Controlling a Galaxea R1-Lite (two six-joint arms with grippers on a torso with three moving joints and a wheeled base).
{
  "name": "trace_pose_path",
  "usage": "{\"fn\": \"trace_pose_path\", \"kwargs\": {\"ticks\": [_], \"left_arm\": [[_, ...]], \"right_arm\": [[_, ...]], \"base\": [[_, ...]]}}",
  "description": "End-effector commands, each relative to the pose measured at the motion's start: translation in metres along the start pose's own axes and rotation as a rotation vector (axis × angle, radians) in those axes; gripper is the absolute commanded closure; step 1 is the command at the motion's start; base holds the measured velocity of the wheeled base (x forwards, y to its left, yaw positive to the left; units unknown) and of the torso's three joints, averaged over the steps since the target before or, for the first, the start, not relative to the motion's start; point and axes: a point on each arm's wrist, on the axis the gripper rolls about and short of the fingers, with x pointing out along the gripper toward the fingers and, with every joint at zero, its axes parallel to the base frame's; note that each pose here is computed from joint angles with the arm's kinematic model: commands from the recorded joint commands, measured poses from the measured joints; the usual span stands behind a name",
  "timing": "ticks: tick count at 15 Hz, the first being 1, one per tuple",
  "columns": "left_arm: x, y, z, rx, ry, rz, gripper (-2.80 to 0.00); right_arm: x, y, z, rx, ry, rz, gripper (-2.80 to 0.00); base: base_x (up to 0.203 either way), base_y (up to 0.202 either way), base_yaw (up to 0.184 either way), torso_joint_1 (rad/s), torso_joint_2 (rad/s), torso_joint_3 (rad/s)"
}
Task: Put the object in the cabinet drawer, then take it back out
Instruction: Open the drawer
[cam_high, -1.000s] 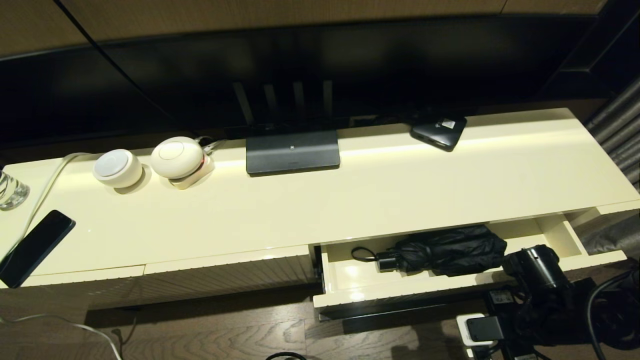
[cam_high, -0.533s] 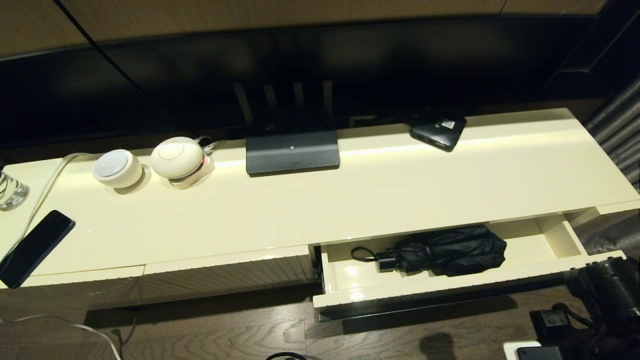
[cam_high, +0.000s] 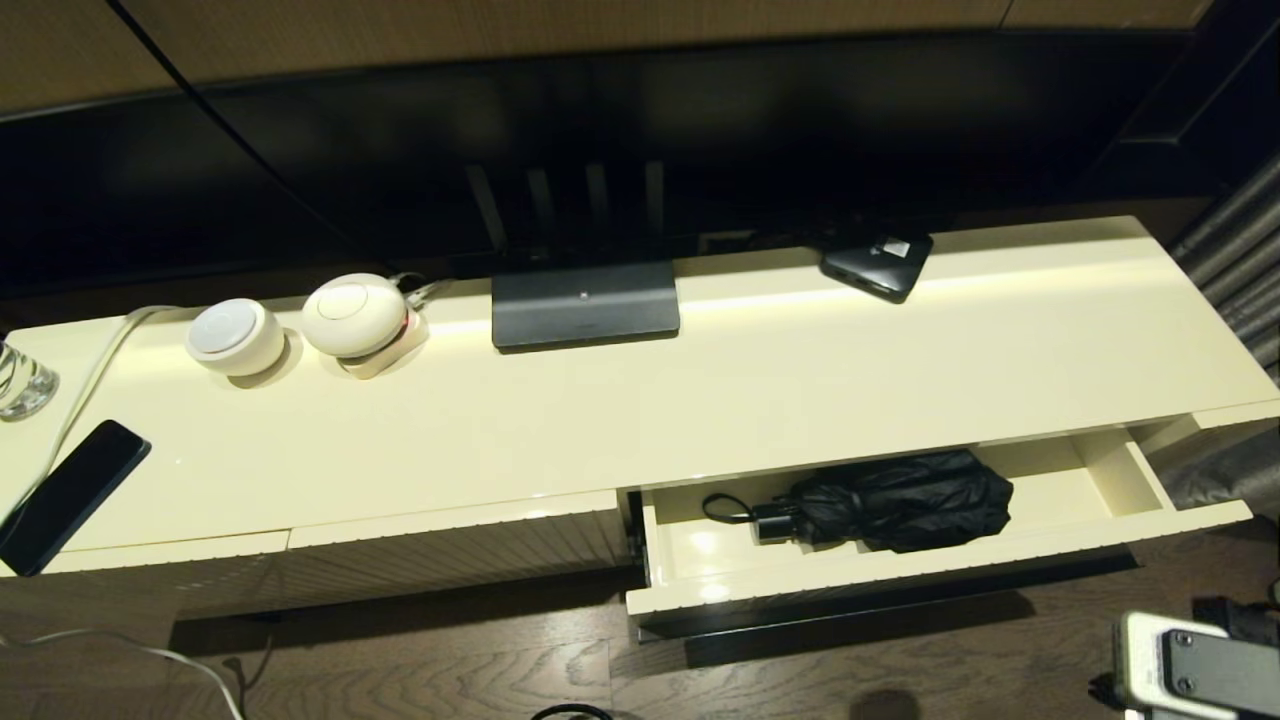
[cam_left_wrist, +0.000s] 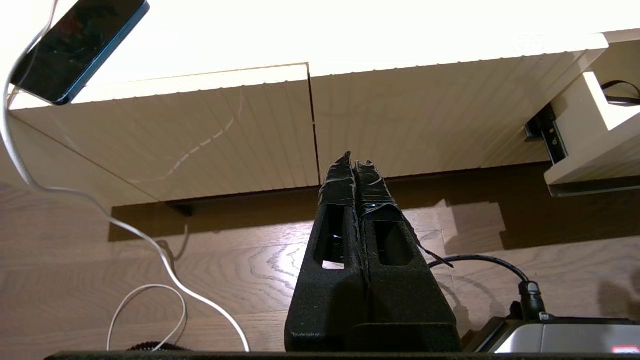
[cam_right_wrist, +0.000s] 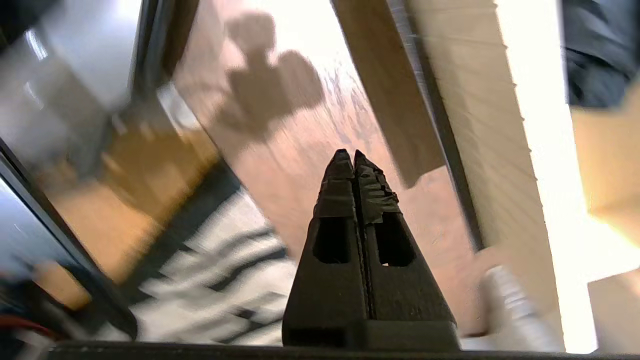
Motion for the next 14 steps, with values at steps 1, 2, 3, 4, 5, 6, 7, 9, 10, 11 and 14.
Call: {"fn": "trace_pose_path", "kwargs": {"ticks": [1, 2, 3, 4, 5, 6, 7, 9, 10, 11, 14], "left_arm": [[0.000, 0.000, -0.001, 0.000, 0.003, 0.000, 0.00], [0.000, 0.000, -0.001, 0.000, 0.003, 0.000, 0.00], [0.000, 0.000, -0.001, 0.000, 0.003, 0.000, 0.00], [0.000, 0.000, -0.001, 0.000, 0.003, 0.000, 0.00], [0.000, 0.000, -0.001, 0.000, 0.003, 0.000, 0.00], [0.000, 0.000, -0.001, 0.000, 0.003, 0.000, 0.00], [0.000, 0.000, -0.001, 0.000, 0.005, 0.000, 0.00], [0.000, 0.000, -0.001, 0.000, 0.003, 0.000, 0.00], [0.000, 0.000, -0.001, 0.000, 0.005, 0.000, 0.00], [0.000, 0.000, -0.001, 0.000, 0.003, 0.000, 0.00], [0.000, 0.000, -0.001, 0.000, 0.003, 0.000, 0.00]], "right_arm": [[0.001, -0.015, 0.011, 0.126, -0.004, -0.001, 0.00], [0.005, -0.020, 0.015, 0.182, 0.003, 0.008, 0.00], [0.016, -0.026, 0.020, 0.249, 0.025, 0.036, 0.00], [0.025, -0.031, 0.025, 0.322, 0.040, 0.052, 0.00], [0.028, -0.036, 0.029, 0.370, 0.040, 0.053, 0.00], [0.037, -0.041, 0.033, 0.416, 0.058, 0.067, 0.00], [0.048, -0.048, 0.038, 0.479, 0.075, 0.077, 0.00], [0.064, -0.066, 0.051, 0.620, 0.082, 0.070, 0.00], [0.069, -0.073, 0.056, 0.681, 0.079, 0.062, 0.00], [0.073, -0.078, 0.059, 0.716, 0.079, 0.053, 0.00], [0.078, -0.084, 0.061, 0.751, 0.086, 0.034, 0.00]], "base": [[0.000, 0.000, 0.000, 0.000, 0.00, 0.000], [0.000, 0.000, 0.000, 0.000, 0.00, 0.000], [0.000, 0.000, 0.000, 0.000, 0.00, 0.000], [0.000, 0.000, 0.000, 0.000, 0.00, 0.000], [0.000, 0.000, 0.000, 0.000, 0.00, 0.000], [0.000, 0.000, 0.000, 0.000, 0.00, 0.000], [0.000, 0.000, 0.000, 0.000, 0.00, 0.000], [0.000, 0.000, 0.000, 0.000, 0.00, 0.000], [0.000, 0.000, 0.000, 0.000, 0.00, 0.000], [0.000, 0.000, 0.000, 0.000, 0.00, 0.000], [0.000, 0.000, 0.000, 0.000, 0.00, 0.000]]}}
